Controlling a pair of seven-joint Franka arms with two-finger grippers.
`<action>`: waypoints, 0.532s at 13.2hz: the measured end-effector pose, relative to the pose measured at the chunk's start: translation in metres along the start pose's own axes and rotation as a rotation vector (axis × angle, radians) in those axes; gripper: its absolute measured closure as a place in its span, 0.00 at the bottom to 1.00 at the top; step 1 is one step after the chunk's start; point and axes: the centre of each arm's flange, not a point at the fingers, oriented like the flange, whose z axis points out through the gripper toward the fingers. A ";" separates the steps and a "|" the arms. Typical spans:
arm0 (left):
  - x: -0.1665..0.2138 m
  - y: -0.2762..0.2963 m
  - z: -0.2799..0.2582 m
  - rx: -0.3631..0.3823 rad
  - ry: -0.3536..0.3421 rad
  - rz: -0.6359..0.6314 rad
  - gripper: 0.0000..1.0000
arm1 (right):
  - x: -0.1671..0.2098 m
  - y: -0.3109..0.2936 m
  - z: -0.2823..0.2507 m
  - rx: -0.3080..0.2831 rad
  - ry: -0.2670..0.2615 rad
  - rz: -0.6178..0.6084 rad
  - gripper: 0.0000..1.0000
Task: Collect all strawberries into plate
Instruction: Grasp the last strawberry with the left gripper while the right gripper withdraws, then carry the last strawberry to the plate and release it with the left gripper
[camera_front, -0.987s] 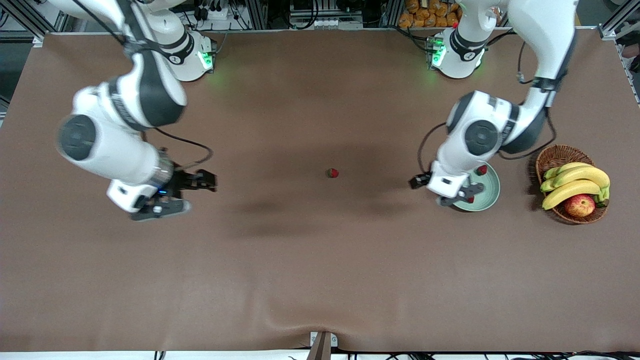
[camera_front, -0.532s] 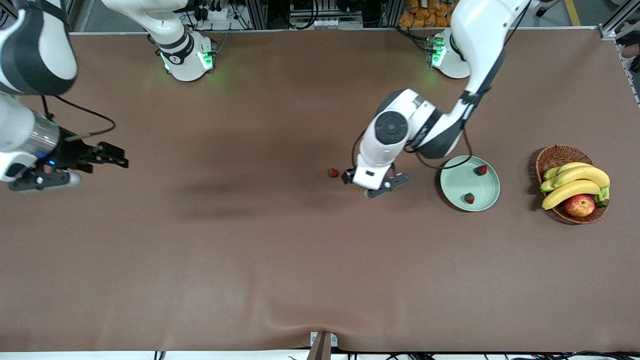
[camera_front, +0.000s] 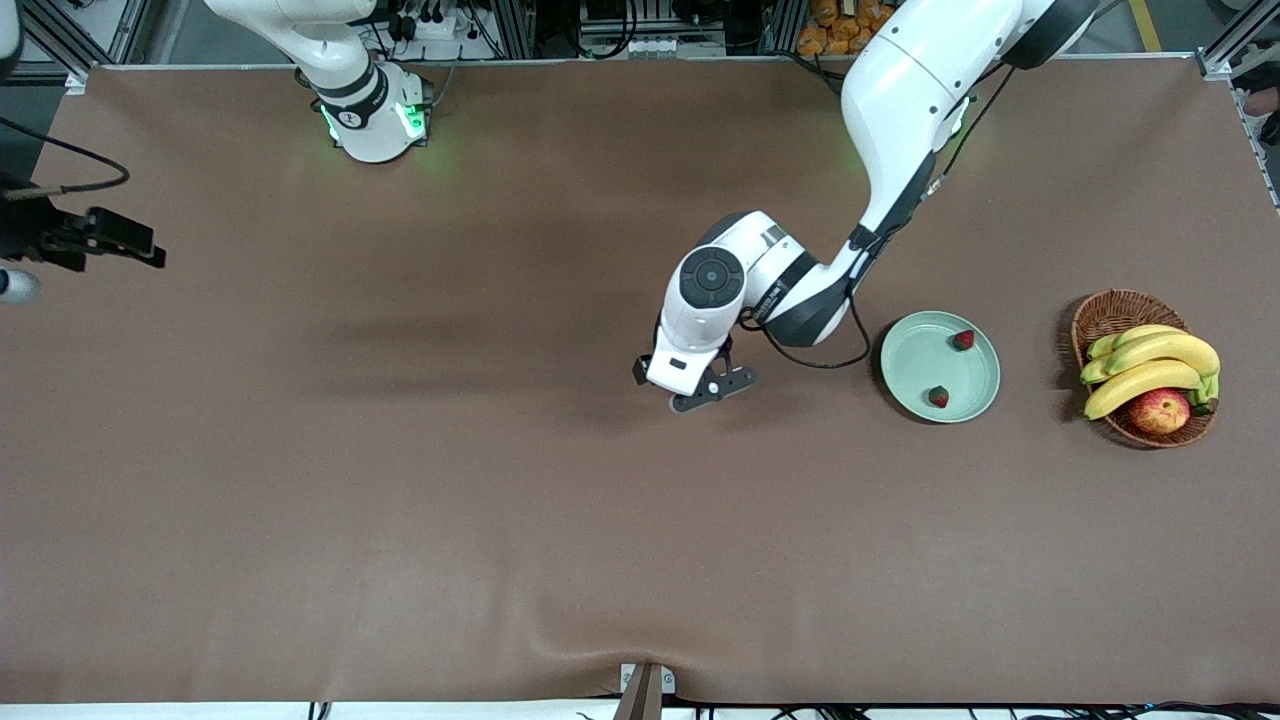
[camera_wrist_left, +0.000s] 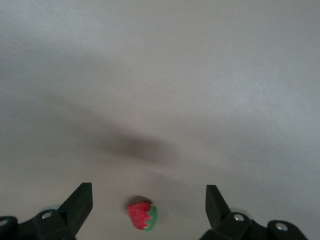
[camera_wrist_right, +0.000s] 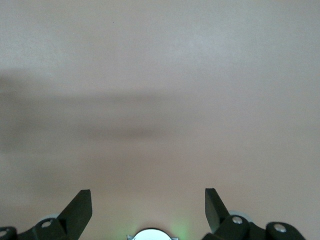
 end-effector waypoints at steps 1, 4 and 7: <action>-0.007 0.004 0.004 -0.002 0.000 0.011 0.00 | -0.004 -0.001 -0.007 -0.003 -0.008 0.017 0.00; -0.027 0.011 0.018 0.010 -0.013 0.011 0.00 | -0.013 -0.006 -0.016 -0.004 -0.028 0.068 0.00; -0.037 0.010 0.034 0.047 -0.014 -0.149 0.04 | -0.020 -0.009 -0.024 -0.004 -0.016 0.079 0.00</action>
